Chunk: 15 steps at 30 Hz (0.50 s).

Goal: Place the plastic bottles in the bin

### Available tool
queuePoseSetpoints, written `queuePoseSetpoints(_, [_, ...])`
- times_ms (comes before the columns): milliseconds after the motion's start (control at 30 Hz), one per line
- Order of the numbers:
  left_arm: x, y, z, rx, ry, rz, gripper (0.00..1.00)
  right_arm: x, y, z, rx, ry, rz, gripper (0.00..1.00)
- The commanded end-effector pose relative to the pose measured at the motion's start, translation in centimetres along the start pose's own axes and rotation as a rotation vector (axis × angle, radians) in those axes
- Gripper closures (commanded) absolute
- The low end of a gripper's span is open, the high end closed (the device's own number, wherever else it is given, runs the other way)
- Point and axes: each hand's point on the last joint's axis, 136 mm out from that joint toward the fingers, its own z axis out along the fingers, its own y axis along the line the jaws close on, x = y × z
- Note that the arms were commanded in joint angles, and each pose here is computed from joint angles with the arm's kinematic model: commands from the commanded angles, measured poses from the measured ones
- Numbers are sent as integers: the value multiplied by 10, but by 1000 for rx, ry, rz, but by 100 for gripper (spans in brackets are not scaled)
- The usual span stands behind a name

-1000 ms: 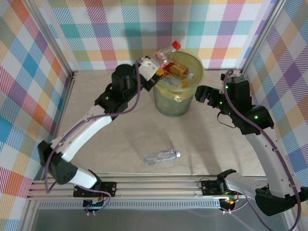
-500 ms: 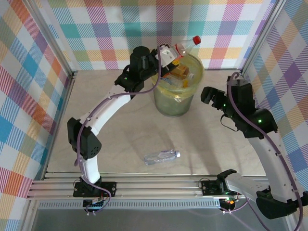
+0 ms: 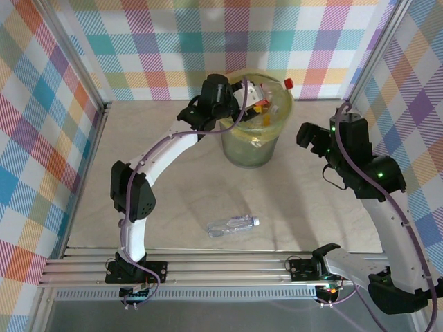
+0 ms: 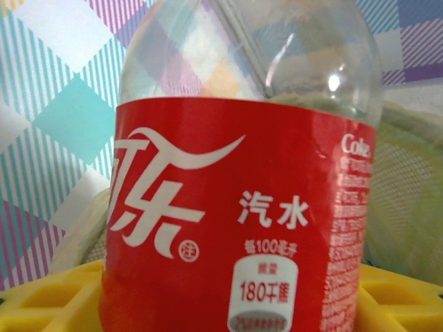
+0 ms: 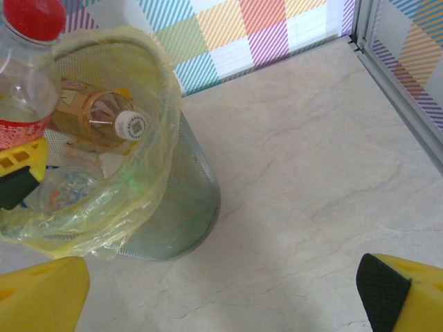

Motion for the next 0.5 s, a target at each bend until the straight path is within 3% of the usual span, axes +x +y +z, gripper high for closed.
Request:
queuePoseSetpoints(0, [1, 2, -3, 17, -2, 17, 31, -9, 1, 0, 13, -16, -12, 0])
queuePoseSetpoints(200, [0, 0, -10, 40, 10, 13, 1, -14, 7, 8, 20, -8, -45, 0])
queuePoseSetpoints(467, [-16, 3, -22, 48, -27, 0, 0, -17, 17, 26, 33, 20, -86, 0])
